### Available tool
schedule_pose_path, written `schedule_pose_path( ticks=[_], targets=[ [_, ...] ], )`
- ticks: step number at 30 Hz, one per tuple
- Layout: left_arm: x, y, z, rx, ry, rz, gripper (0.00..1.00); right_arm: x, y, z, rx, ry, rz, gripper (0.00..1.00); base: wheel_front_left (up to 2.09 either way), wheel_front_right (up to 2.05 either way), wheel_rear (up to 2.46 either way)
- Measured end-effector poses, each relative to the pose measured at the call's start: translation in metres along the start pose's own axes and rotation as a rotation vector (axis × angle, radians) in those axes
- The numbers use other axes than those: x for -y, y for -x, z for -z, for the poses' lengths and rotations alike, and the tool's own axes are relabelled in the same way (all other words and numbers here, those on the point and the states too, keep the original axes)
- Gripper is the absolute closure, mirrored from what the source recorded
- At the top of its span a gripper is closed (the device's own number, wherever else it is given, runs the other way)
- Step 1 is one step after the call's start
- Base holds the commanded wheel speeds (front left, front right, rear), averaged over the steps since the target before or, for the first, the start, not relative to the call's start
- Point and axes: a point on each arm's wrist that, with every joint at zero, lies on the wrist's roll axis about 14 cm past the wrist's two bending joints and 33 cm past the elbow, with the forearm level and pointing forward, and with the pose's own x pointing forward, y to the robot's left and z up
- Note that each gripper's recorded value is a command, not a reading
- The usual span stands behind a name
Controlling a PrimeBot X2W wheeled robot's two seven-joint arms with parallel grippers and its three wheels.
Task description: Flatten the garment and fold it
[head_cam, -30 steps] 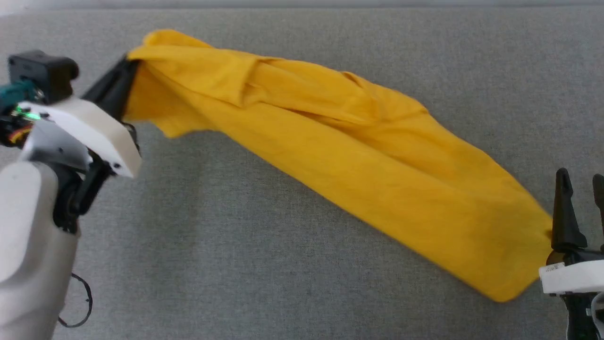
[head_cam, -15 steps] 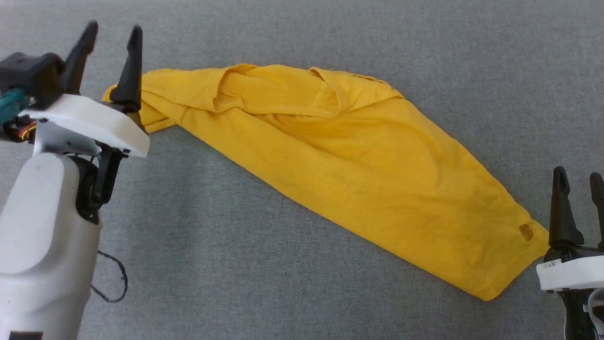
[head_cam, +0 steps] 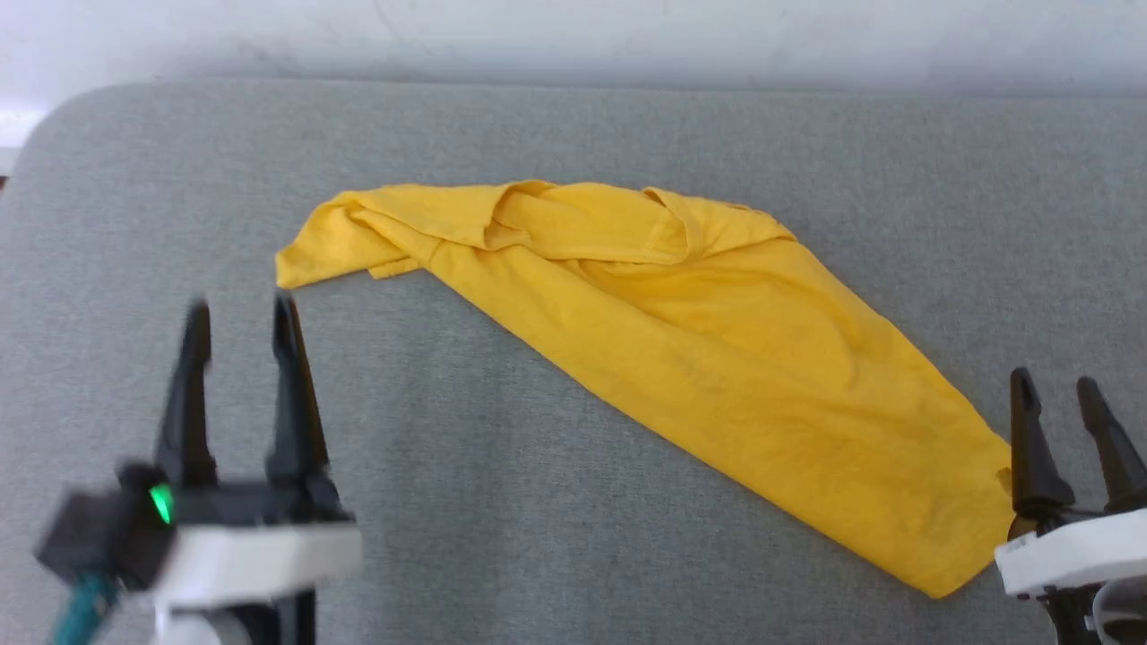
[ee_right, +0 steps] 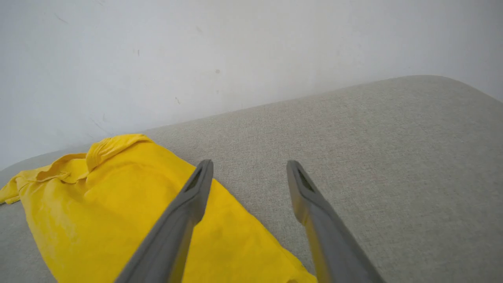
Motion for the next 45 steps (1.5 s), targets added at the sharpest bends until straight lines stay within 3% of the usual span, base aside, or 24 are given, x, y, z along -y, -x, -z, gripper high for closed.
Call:
schedule_pose_path(
  ticks=[4, 8, 15, 25, 31, 32, 33, 34, 39, 45],
  targets=[
    [-0.005, 0.038, 0.005, -0.05, 0.037, -0.089, 0.0, -0.006, 0.006, 0.005, -0.037, 0.003, -0.02, 0.0, 0.0, 0.0, 0.0],
    [-0.007, 0.054, 0.004, -0.058, 0.044, -0.114, 0.0, -0.016, 0.005, 0.013, -0.111, 0.076, -0.049, 0.0, 0.0, 0.0, 0.0],
    [-0.012, 0.057, -0.004, -0.036, -0.001, -0.099, 0.0, -0.064, 0.0, 0.036, -0.317, 0.241, -0.185, 0.0, 0.0, 0.0, 0.0],
    [-0.014, 0.056, 0.005, -0.055, -0.008, -0.097, 0.0, -0.09, 0.029, 0.106, -0.727, 0.407, -0.356, 0.0, 0.0, 0.0, 0.0],
    [-0.016, 0.055, 0.007, -0.06, -0.008, -0.103, 0.0, -0.093, 0.034, 0.122, -0.797, 0.524, -0.43, 0.0, 0.0, 0.0, 0.0],
    [-0.016, 0.055, 0.006, -0.056, -0.008, -0.102, 0.0, -0.094, 0.033, 0.123, -0.8, 0.54, -0.44, 0.32, 0.0, 0.0, 0.0],
    [-0.016, 0.053, 0.005, -0.051, -0.012, -0.101, 0.0, -0.095, 0.032, 0.123, -0.798, 0.554, -0.449, 0.72, 0.0, 0.0, 0.0],
    [-0.016, 0.053, 0.004, -0.048, -0.015, -0.1, 0.0, -0.097, 0.031, 0.123, -0.794, 0.559, -0.456, 1.0, 0.0, 0.0, 0.0],
    [-0.015, 0.054, 0.002, -0.042, -0.015, -0.094, 0.0, -0.121, 0.032, 0.115, -0.764, 0.481, -0.518, 1.0, 0.0, 0.0, 0.0],
    [-0.014, 0.056, -0.002, -0.029, -0.012, -0.092, 0.0, -0.206, 0.077, 0.096, -0.785, 0.218, -0.79, 1.0, 0.0, 0.0, 0.0]
  ],
)
